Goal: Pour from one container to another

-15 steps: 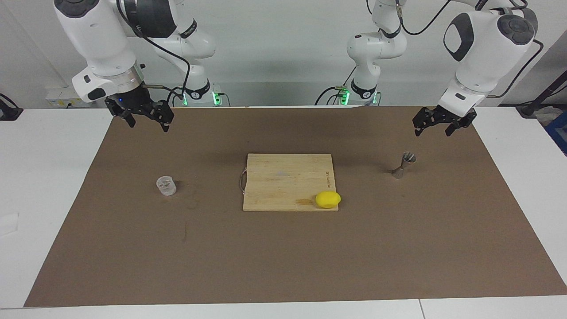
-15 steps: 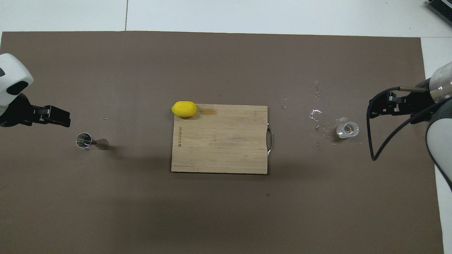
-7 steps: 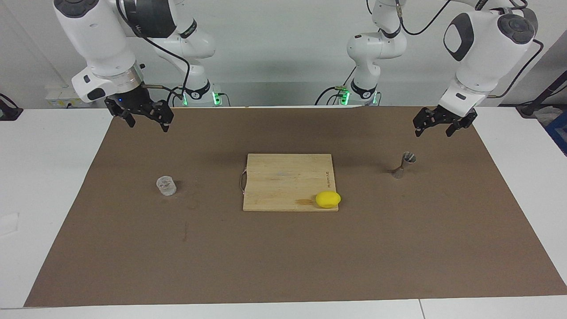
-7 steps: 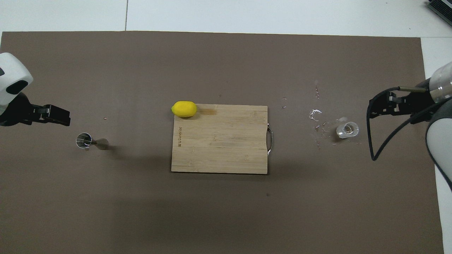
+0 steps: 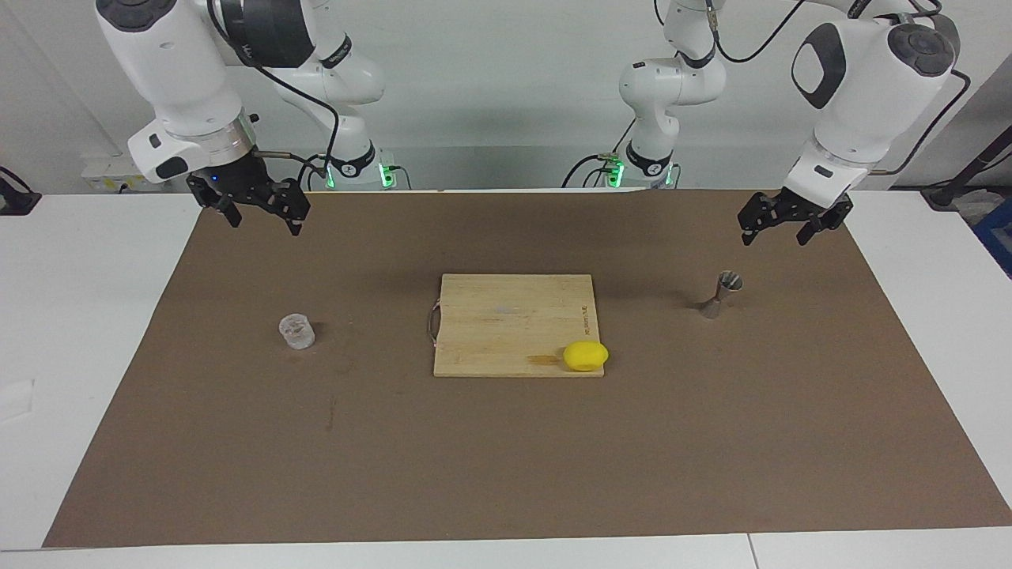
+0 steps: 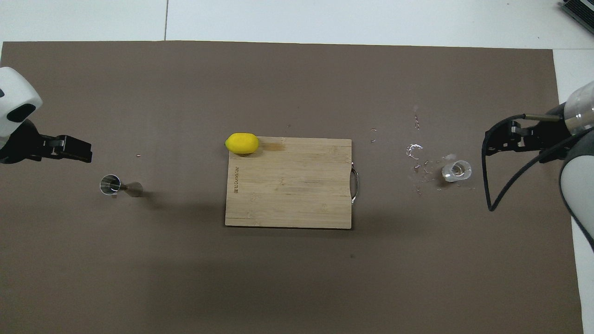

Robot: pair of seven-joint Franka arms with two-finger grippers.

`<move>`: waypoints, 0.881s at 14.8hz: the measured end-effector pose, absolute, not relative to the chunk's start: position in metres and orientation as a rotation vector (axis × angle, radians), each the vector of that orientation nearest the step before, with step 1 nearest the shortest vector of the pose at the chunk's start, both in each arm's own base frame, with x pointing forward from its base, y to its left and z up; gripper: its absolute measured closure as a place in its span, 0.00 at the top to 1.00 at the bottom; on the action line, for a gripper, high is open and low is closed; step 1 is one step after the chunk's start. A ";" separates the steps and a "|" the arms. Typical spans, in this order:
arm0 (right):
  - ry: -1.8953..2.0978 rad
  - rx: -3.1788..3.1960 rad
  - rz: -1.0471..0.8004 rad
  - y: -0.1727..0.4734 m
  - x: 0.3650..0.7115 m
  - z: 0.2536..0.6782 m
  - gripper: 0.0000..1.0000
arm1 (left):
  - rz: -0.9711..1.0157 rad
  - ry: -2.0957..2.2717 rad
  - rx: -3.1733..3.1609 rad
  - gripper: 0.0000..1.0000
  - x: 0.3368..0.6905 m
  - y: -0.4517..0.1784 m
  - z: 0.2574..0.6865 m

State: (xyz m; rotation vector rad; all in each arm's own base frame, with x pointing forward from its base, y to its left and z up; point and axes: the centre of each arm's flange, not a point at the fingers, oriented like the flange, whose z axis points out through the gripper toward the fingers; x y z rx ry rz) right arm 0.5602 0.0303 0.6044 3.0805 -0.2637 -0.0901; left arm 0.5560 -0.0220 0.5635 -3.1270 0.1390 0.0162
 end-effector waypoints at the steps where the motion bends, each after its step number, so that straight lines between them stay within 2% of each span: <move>1: -0.264 3.081 -0.090 0.030 0.560 0.604 1.00 | -0.012 0.129 -3.127 1.00 0.558 -0.018 0.563; 7: -0.264 3.081 -0.090 0.030 0.560 0.604 1.00 | -0.281 0.039 -3.112 1.00 0.579 0.015 0.543; 13: -0.264 3.081 -0.090 0.030 0.560 0.604 1.00 | -0.333 -0.020 -3.107 1.00 0.583 0.027 0.515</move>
